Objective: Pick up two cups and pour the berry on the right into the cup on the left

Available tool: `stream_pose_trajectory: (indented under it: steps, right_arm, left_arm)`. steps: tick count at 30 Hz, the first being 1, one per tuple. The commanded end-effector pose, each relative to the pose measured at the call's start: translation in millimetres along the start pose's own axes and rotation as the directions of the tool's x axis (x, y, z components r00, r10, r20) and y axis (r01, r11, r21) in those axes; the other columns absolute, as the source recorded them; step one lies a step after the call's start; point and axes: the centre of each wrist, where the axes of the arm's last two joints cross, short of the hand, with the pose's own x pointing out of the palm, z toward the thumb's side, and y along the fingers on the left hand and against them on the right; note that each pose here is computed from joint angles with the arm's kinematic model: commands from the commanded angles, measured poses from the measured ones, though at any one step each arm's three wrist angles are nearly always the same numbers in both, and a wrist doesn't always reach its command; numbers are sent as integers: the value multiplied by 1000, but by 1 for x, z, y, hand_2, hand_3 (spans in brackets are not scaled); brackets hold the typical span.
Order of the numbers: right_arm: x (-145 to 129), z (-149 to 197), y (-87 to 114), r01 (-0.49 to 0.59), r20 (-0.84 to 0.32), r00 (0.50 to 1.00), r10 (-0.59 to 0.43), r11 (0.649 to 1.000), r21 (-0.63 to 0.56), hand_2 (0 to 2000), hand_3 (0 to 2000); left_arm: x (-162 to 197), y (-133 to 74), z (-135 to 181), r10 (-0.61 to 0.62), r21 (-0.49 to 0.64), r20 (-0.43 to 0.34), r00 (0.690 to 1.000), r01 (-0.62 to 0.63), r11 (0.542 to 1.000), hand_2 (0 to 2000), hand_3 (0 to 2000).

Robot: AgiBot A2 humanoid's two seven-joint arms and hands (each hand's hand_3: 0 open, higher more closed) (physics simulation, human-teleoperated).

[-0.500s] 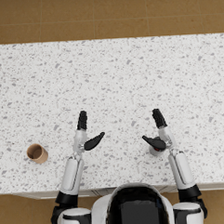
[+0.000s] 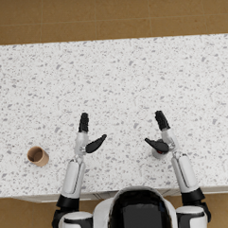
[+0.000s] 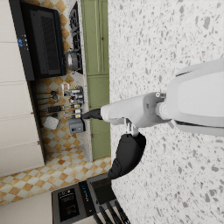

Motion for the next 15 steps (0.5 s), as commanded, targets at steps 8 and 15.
stream_pose_trajectory:
  steps: [8, 15]
  right_arm:
    - [1, 13, 22, 106, -34, 993, -111, 985, -133, 0, 0]
    - [1, 17, 53, 135, -271, 948, -166, 982, -131, 0, 0]
  left_arm:
    - [-28, -23, 12, 29, 133, -24, 999, -26, 991, 0, 0]
    - [-50, -60, 25, 197, 187, -246, 949, -154, 970, 0, 0]
